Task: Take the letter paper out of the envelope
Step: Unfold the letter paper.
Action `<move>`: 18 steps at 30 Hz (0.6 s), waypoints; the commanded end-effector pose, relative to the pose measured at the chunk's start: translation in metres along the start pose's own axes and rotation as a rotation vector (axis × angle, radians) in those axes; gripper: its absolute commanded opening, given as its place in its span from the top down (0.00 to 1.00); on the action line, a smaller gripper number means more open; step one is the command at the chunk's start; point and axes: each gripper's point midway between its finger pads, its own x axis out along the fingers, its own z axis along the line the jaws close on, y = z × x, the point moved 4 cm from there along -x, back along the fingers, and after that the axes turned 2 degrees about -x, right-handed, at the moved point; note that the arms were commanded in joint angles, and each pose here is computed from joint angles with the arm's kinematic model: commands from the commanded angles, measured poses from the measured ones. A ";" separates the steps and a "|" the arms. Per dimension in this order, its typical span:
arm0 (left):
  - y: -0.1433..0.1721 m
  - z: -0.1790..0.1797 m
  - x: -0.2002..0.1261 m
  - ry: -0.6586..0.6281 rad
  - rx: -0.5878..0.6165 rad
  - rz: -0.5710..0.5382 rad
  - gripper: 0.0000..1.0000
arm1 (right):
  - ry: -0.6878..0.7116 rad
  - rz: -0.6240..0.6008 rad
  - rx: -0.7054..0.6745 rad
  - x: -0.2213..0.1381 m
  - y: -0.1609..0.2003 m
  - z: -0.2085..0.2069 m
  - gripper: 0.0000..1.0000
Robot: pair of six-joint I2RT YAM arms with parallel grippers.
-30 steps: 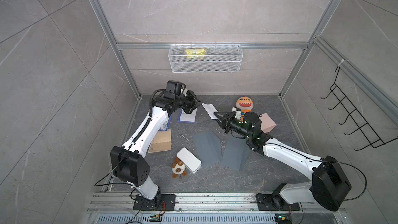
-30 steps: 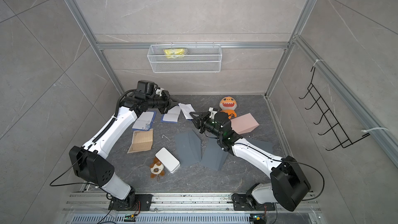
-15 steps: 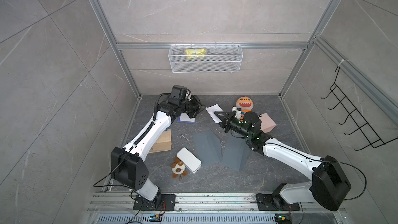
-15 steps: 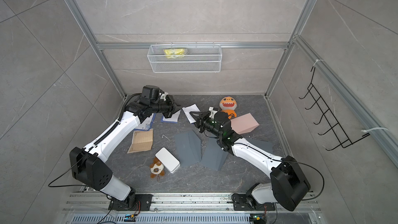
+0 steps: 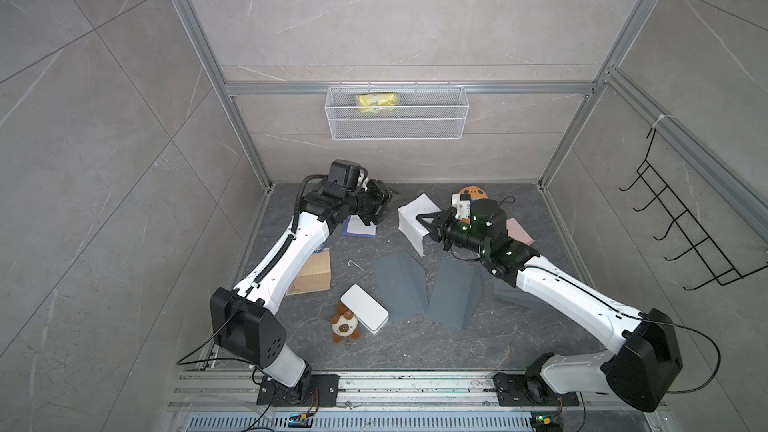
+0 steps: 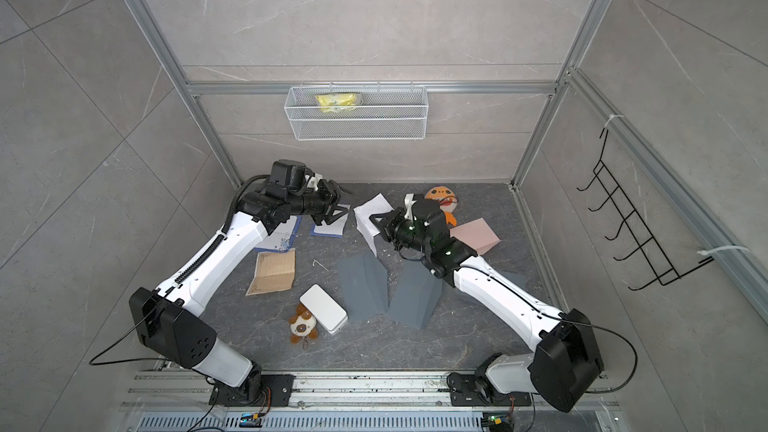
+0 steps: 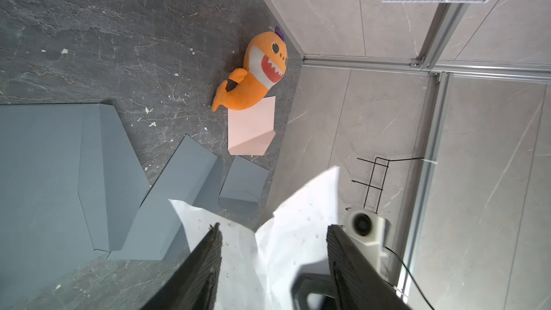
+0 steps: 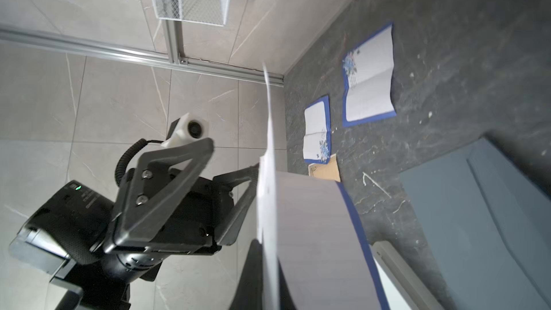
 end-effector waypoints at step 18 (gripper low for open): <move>0.012 0.015 -0.013 0.063 -0.256 0.147 0.31 | 0.306 -0.186 -2.034 -0.012 0.041 0.017 1.00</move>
